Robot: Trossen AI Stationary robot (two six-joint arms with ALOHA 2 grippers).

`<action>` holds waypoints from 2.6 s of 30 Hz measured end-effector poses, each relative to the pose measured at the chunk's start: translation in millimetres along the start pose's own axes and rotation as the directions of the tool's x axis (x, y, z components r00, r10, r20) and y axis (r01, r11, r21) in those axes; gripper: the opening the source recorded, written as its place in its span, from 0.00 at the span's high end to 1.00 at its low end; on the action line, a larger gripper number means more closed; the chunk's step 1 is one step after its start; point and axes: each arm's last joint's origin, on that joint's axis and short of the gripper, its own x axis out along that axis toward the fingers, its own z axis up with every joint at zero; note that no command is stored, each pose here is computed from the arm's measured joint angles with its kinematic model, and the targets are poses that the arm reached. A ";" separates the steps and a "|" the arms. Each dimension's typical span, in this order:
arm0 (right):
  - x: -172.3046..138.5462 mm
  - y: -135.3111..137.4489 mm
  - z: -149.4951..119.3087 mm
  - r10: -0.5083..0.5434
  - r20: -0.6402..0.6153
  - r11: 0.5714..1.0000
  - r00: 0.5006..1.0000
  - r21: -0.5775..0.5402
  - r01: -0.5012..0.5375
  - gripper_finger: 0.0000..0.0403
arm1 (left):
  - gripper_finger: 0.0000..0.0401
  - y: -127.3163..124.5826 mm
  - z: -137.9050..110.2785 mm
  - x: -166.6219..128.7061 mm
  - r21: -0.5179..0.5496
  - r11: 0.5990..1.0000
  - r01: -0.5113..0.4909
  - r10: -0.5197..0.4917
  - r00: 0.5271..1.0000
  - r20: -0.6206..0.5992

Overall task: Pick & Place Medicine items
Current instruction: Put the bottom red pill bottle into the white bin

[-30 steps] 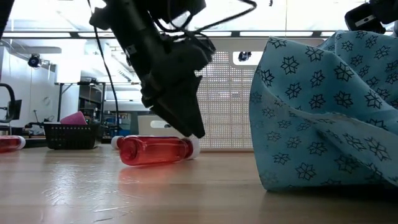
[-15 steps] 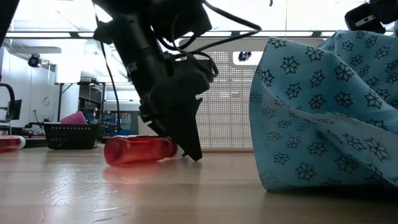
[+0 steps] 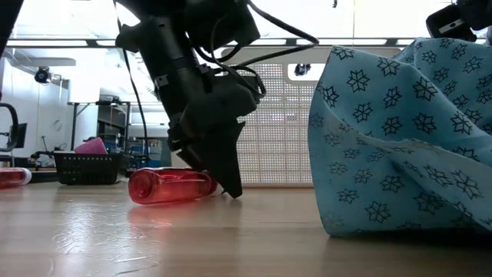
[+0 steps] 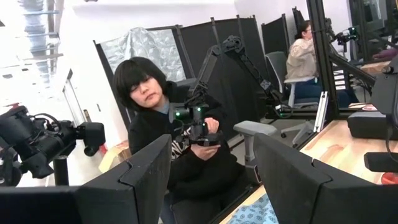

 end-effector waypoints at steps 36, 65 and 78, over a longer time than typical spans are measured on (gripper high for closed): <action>0.0 -0.7 -1.2 -0.005 -0.009 1.000 1.000 0.012 0.005 0.44 | 0.63 5.5 -8.0 -12.6 -0.103 0.995 -0.009 -0.003 0.993 -0.115; 0.0 -0.8 -1.4 -0.006 -0.010 1.000 1.000 0.014 0.006 0.44 | 0.63 27.5 0.0 -115.9 0.015 0.978 -0.206 0.202 0.969 0.142; 0.0 -0.8 -1.4 -0.006 -0.011 1.000 1.000 0.015 0.006 0.44 | 0.63 105.3 0.6 -162.1 -0.086 0.928 -0.362 0.371 0.876 0.310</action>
